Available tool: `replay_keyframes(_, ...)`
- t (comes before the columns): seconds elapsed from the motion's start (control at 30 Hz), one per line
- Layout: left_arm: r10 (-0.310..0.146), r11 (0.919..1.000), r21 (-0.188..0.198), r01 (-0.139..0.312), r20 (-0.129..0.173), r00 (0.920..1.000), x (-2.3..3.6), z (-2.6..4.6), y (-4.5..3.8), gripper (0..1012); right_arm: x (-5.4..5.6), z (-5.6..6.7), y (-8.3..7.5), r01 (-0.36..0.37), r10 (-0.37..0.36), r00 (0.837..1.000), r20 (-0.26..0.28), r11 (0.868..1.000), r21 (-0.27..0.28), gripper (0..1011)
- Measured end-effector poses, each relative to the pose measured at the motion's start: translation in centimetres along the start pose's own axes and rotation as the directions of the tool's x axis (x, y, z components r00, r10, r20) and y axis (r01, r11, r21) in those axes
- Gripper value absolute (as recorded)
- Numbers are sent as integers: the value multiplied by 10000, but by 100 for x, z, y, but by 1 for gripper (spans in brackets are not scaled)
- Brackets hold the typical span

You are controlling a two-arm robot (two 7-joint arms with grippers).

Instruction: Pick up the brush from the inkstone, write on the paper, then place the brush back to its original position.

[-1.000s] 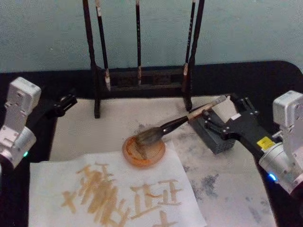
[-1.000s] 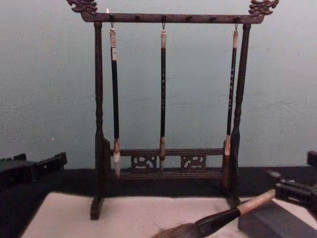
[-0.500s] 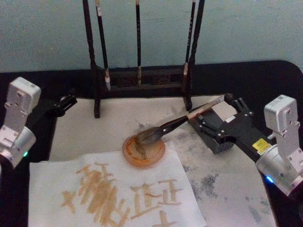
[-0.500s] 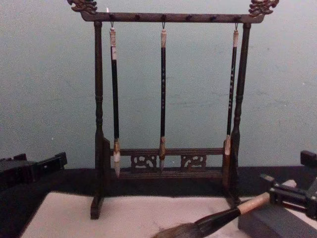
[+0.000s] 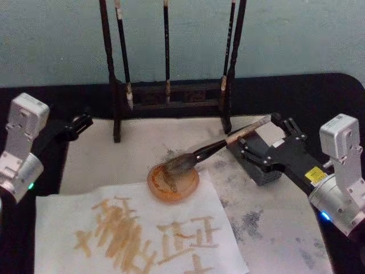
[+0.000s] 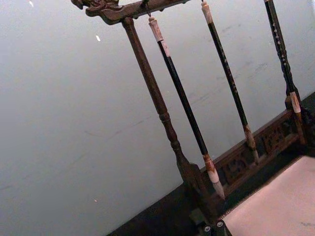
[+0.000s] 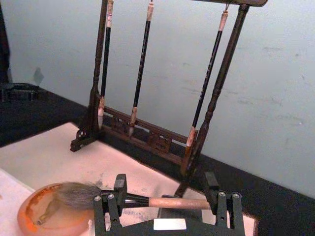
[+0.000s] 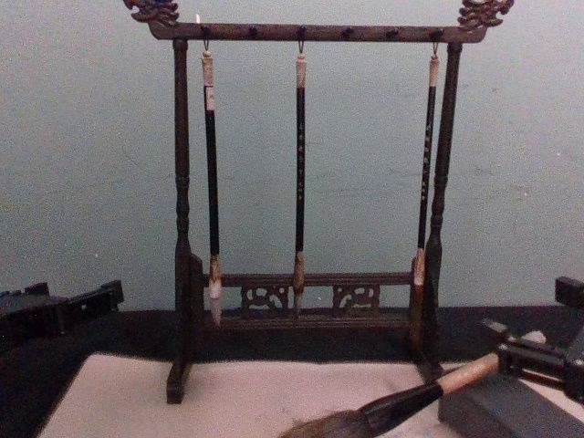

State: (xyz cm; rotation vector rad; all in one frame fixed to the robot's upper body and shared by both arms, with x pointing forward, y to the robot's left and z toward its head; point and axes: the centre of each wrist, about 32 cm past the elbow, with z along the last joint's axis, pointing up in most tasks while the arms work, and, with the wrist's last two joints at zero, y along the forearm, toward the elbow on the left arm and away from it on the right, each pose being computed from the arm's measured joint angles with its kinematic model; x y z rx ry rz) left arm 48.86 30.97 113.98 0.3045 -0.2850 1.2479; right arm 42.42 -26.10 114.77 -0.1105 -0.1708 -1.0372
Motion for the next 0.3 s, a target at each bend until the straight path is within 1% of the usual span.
replay_keyframes(0.3, 1, 10000, -1, -1, 0, 10000, 0, 0, 0, 1002, 3, -2, 0, 13, -13, 10000, -14, 10000, -6, 1001)
